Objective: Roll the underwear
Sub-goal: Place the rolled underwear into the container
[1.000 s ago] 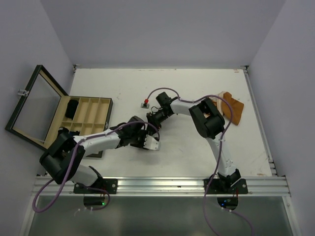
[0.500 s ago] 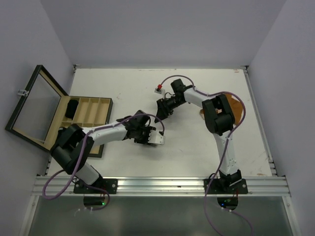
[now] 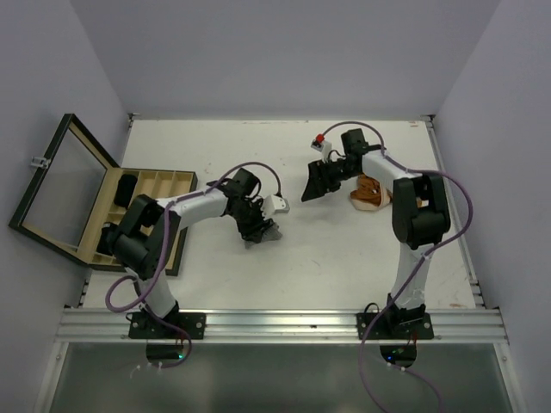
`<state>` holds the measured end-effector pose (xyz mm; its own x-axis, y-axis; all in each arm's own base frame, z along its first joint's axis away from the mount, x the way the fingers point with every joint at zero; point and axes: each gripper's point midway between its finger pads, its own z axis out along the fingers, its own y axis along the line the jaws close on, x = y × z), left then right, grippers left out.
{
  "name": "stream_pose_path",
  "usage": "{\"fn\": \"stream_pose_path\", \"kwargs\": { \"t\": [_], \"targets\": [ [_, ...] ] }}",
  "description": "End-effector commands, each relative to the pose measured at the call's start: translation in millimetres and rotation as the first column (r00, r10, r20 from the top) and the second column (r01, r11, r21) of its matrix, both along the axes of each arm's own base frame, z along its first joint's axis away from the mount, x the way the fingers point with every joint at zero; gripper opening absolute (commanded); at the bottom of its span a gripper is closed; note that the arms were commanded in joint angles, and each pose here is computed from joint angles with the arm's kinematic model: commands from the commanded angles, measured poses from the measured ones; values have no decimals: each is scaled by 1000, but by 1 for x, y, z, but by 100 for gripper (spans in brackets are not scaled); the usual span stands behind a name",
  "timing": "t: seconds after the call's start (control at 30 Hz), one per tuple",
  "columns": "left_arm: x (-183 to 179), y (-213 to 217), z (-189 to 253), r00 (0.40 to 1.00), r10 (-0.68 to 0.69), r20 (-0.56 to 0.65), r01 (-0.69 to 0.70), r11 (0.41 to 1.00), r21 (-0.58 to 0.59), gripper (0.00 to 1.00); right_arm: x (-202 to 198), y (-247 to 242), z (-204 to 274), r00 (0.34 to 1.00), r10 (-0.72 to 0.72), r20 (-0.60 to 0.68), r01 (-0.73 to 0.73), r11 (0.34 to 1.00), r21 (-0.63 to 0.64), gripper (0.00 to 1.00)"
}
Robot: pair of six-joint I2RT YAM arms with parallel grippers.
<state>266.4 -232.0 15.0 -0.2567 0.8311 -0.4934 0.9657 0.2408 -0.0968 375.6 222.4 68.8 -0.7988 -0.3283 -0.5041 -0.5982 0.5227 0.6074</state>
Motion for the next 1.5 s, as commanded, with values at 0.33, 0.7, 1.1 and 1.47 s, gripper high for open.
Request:
{"fn": "stream_pose_path", "kwargs": {
  "t": [0.33,0.7,1.1,1.47],
  "targets": [
    [47,40,44,883,465,69,-466,884,14,0,-1,-37,35,991,-84,100,84,996,2,79],
    [111,101,123,699,687,197,-673,726,-143,0,2,-41,37,989,-103,103,104,995,-7,79],
    [146,302,186,306,790,531,-901,420,-105,0,7,-58,42,975,-125,185,147,983,-109,99],
    [147,378,161,201,659,725,-967,253,38,0,2,-84,45,944,-120,306,196,953,-230,99]
  ]
}}
